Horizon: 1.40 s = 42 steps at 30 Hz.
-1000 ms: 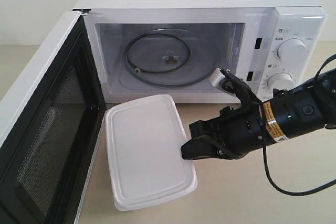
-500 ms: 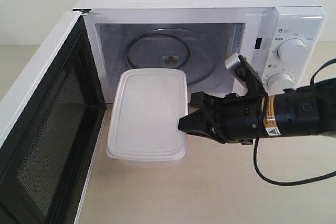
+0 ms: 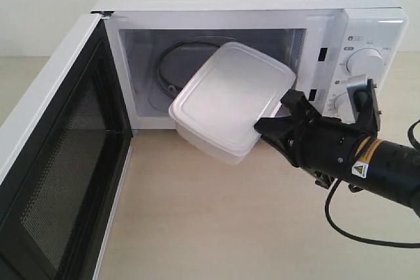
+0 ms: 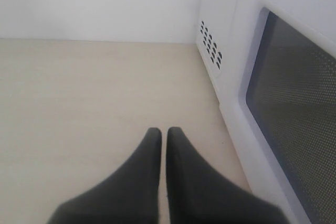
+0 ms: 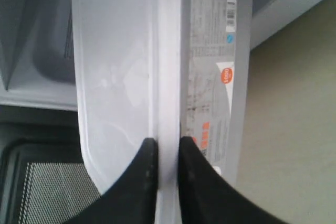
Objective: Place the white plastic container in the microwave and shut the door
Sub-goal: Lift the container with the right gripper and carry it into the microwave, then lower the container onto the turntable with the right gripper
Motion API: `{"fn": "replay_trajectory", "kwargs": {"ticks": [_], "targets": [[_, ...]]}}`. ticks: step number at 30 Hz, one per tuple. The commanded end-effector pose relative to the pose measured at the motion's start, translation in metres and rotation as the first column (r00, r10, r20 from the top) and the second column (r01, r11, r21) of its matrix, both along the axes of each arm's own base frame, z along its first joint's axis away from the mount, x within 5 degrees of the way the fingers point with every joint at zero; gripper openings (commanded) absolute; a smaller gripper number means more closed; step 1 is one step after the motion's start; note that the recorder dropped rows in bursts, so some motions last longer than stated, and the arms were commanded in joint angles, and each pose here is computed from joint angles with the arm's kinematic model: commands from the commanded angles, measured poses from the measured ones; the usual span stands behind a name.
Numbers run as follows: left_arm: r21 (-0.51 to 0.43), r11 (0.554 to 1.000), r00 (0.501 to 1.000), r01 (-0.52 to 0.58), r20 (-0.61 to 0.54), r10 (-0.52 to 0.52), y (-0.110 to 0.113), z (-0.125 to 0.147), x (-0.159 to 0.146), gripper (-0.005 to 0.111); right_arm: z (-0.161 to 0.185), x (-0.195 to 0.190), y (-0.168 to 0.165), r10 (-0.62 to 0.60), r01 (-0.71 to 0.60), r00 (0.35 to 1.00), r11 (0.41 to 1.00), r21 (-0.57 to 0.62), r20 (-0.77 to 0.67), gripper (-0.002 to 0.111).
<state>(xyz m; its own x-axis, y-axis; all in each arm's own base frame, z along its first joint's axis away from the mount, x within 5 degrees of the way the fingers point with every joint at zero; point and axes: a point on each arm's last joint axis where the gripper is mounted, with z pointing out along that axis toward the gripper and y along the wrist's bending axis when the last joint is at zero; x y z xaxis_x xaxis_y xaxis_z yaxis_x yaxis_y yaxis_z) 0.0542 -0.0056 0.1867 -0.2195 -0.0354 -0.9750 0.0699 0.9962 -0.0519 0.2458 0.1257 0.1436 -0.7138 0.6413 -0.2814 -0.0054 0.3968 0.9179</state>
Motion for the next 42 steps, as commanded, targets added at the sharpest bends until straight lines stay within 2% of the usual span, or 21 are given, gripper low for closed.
{"fn": "replay_trajectory", "kwargs": {"ticks": [1,6,15,21,27,36,42], "targets": [[0.002,1.000,1.000,-0.003,0.000,0.003,0.000,-0.001,0.000,0.004,0.006,0.004,-0.004,-0.078,0.076,0.997,0.996,0.048,0.026,0.000],[0.002,1.000,1.000,-0.003,0.000,0.003,0.000,-0.001,0.000,0.004,0.007,-0.002,0.011,-0.105,0.103,0.994,0.992,0.073,0.021,0.000],[0.002,1.000,1.000,-0.003,0.000,0.003,0.000,-0.001,0.000,0.004,0.017,-0.012,0.050,-0.261,0.257,0.961,0.965,0.053,0.093,0.000],[0.002,1.000,1.000,-0.003,0.000,0.003,0.000,-0.001,0.000,0.004,0.034,0.008,0.075,-0.259,0.259,0.964,0.966,0.001,0.061,0.000],[0.002,1.000,1.000,-0.003,0.000,0.003,0.000,-0.001,0.000,0.004,0.049,0.028,0.084,-0.354,0.351,0.934,0.934,0.057,0.047,0.000],[0.002,1.000,1.000,-0.003,0.000,0.003,0.000,-0.001,0.000,0.004,0.030,0.055,0.108,-0.369,0.370,0.929,0.928,0.037,-0.026,0.000],[0.002,1.000,1.000,-0.003,0.000,0.003,0.000,-0.001,0.000,0.004,0.027,0.069,0.113,-0.461,0.468,0.883,0.878,0.094,-0.091,0.000]]}}
